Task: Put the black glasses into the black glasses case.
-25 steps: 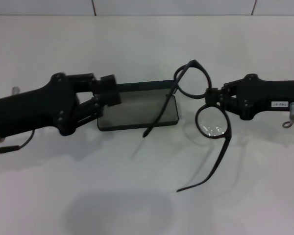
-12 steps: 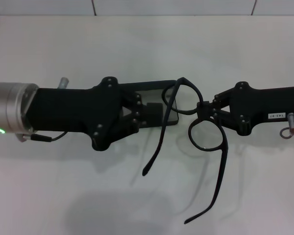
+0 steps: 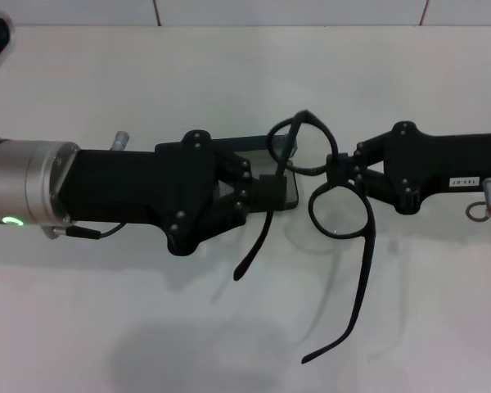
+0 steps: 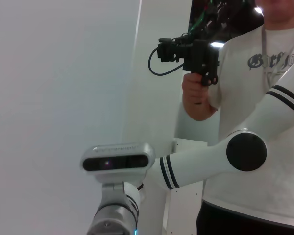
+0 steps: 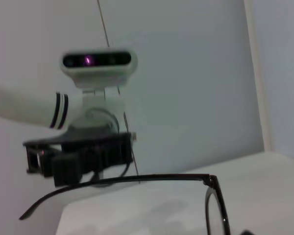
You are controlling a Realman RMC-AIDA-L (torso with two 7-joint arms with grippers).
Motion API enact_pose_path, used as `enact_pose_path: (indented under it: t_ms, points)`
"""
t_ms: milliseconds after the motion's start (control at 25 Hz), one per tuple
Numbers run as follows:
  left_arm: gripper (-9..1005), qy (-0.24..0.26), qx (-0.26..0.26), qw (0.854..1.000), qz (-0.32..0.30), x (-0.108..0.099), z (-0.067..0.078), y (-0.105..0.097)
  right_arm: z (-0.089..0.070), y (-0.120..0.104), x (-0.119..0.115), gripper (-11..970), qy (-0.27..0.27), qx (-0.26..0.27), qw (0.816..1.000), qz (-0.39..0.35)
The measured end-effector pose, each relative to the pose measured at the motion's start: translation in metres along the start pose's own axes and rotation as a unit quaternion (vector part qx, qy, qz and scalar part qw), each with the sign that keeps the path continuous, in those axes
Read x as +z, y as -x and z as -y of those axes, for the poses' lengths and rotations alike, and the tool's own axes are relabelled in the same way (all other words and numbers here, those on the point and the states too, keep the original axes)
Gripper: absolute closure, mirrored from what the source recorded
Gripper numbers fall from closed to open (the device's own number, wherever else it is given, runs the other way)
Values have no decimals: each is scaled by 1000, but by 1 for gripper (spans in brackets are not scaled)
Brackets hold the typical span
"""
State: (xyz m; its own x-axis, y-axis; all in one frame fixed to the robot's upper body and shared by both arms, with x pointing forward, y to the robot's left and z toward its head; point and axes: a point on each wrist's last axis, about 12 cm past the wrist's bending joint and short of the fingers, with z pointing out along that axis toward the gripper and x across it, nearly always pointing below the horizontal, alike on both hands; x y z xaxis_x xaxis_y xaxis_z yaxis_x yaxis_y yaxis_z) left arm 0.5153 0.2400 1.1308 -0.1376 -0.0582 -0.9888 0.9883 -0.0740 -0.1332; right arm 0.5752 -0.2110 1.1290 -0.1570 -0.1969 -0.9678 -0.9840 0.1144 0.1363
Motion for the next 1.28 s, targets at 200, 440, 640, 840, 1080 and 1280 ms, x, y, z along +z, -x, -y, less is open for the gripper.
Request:
enact_pose_path:
  t_ms: [200,440,640,840,1080,1280]
  points:
    - [998,-3,6,1000,5,5,1,-2,-1,6,-1,913,6,-2,1000,28]
    - [998,-3,16,1000,15,13,-2,-5,-4,11,-1,913,17,7,998,58]
    - [998,18,26,999,17,20,-6,-9,-10,13,0,913,37,18,996,81]
    - [998,30,33,999,16,25,-9,-13,-14,11,2,913,51,28,994,92]
    - [998,48,36,998,23,26,-12,-15,-17,10,3,912,59,33,993,96]
    - [998,54,35,998,23,25,-11,-17,-17,9,2,913,58,35,993,97]
